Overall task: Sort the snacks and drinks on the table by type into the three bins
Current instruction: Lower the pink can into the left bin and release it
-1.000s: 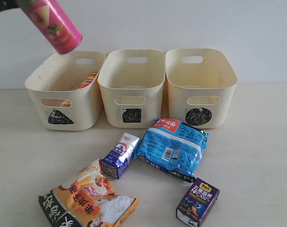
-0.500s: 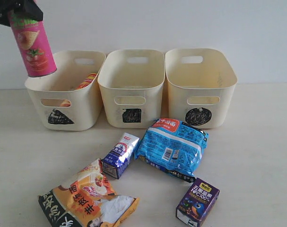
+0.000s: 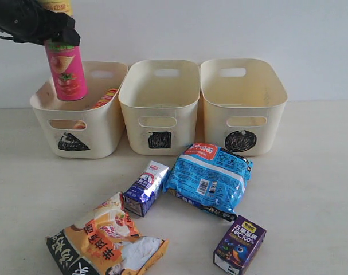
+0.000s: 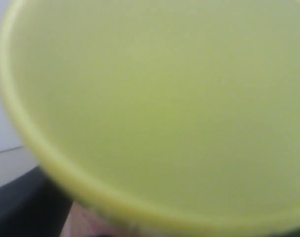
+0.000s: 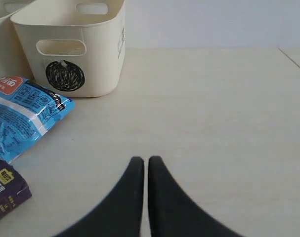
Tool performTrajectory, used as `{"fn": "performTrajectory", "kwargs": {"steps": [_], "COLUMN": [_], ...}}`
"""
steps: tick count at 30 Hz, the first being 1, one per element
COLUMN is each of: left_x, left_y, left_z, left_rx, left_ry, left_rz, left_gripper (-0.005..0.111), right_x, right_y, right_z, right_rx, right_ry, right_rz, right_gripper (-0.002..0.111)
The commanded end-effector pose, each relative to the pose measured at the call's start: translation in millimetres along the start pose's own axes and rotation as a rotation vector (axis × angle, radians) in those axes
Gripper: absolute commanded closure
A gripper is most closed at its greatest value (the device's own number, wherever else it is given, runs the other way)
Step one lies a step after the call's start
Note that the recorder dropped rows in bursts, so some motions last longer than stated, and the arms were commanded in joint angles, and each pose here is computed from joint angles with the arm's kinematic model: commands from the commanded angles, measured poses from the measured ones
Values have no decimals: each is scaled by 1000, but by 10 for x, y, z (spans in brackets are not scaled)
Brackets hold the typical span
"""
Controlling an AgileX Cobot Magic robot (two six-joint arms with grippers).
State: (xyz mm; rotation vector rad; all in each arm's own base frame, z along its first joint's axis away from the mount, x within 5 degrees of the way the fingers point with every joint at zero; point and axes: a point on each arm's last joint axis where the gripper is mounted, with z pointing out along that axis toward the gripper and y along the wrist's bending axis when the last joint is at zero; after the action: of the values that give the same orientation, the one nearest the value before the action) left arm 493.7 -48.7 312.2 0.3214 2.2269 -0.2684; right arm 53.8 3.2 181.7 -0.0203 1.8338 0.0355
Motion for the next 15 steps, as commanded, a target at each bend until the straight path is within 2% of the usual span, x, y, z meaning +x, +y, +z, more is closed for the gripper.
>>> {"fn": "performTrajectory", "kwargs": {"steps": [1, 4, 9, 15], "left_x": [2, 21, 21, -15], "left_y": [-7, -2, -2, -16], "left_z": [124, 146, 146, 83], "left_rx": [-8, -8, -8, -7], "left_ry": [-36, -26, -26, -36], "left_rz": [27, 29, 57, 23], "left_gripper": [40, 26, 17, 20], "right_x": [-8, -8, -8, -8], "right_y": [-3, -3, -3, -3], "right_z": [-5, -5, -5, -5], "right_rx": [4, 4, 4, 4], "right_ry": [-10, -10, -10, -10], "right_rz": [-3, -3, -3, -3], "right_gripper": [107, 107, 107, 107]}}
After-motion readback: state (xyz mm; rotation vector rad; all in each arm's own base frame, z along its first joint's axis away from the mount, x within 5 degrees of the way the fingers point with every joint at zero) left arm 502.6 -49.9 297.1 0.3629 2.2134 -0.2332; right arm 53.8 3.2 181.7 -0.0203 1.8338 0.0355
